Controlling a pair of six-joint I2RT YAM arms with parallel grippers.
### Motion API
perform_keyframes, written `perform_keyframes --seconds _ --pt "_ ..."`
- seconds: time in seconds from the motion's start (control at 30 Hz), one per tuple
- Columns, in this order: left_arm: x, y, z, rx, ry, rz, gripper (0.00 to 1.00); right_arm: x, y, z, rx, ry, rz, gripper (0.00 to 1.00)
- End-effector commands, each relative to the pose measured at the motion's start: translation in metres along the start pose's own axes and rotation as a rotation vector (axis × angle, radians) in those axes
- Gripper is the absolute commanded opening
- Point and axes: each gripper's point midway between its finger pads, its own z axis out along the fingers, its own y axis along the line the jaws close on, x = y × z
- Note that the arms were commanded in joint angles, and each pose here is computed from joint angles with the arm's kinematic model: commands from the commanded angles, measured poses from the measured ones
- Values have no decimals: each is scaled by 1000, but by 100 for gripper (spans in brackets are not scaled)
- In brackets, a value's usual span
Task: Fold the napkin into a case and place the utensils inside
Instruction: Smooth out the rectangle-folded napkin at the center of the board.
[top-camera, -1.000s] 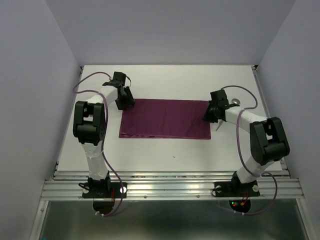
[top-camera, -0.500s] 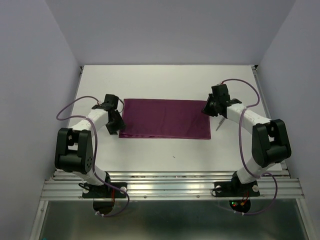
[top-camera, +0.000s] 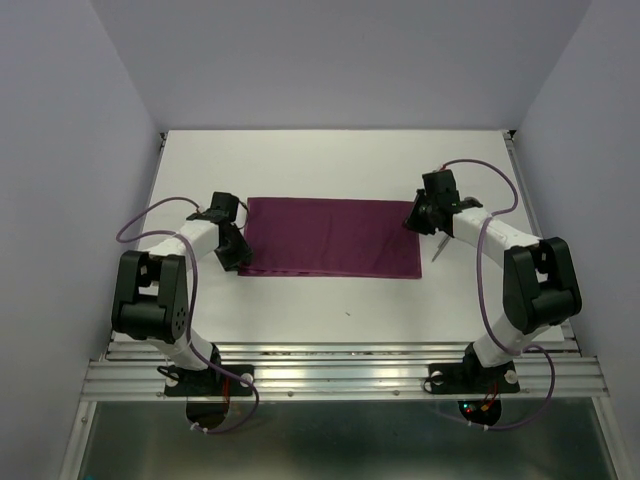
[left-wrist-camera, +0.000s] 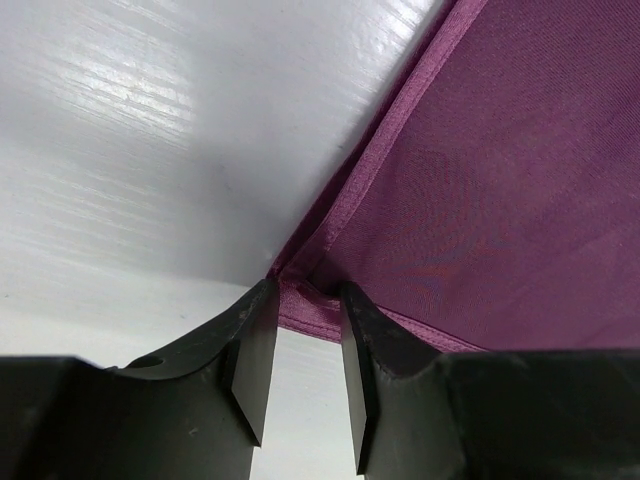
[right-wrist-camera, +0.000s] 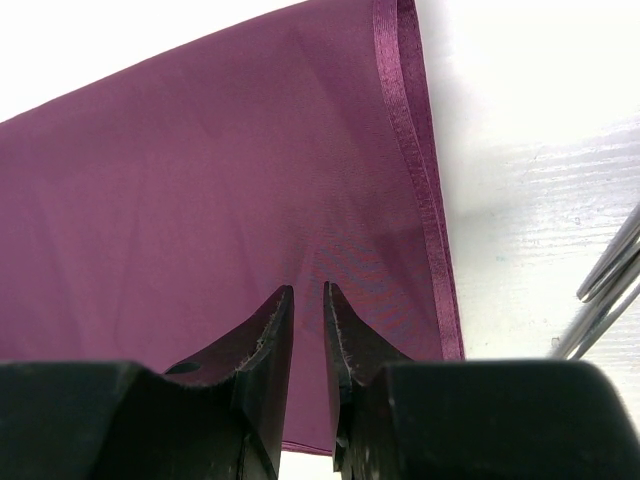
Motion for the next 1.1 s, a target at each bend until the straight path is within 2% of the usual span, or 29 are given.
perform_keyframes --seconds 0.0,0.13,0.27,0.33,0.43,0.5,0.6,0.67,0.77,0.9,1.07 --pt "-8 -2 0 -6 -31 -5 41 -4 7 -5 -29 -18 -13 24" --pt "-9 -4 2 -9 -32 1 34 -2 7 -4 -32 -14 -13 24" --pt "-11 -4 -2 -21 -45 8 20 -3 8 -6 -34 -18 -13 24" --pt "-13 -4 -4 -24 -49 9 19 -4 8 -6 -36 -21 -13 24" --pt "-18 -6 -11 -27 -67 15 6 -3 7 -7 -33 -19 -13 24" --pt "-19 -7 -14 -25 -70 19 2 -2 5 -7 -26 -17 -14 25" --pt "-21 -11 -20 -20 -76 32 6 -2 -6 -11 25 -31 -22 25" --pt "-22 -12 -23 -14 -81 40 16 2 -13 -13 48 -30 -26 26" --pt "-22 -14 -24 -6 -81 50 27 9 -22 -15 73 -20 -31 26" --pt "-21 -17 -20 5 -76 58 32 15 -24 -14 75 -7 -22 26" --pt "-19 -18 -16 9 -69 63 29 14 -23 -13 72 -5 -17 26"
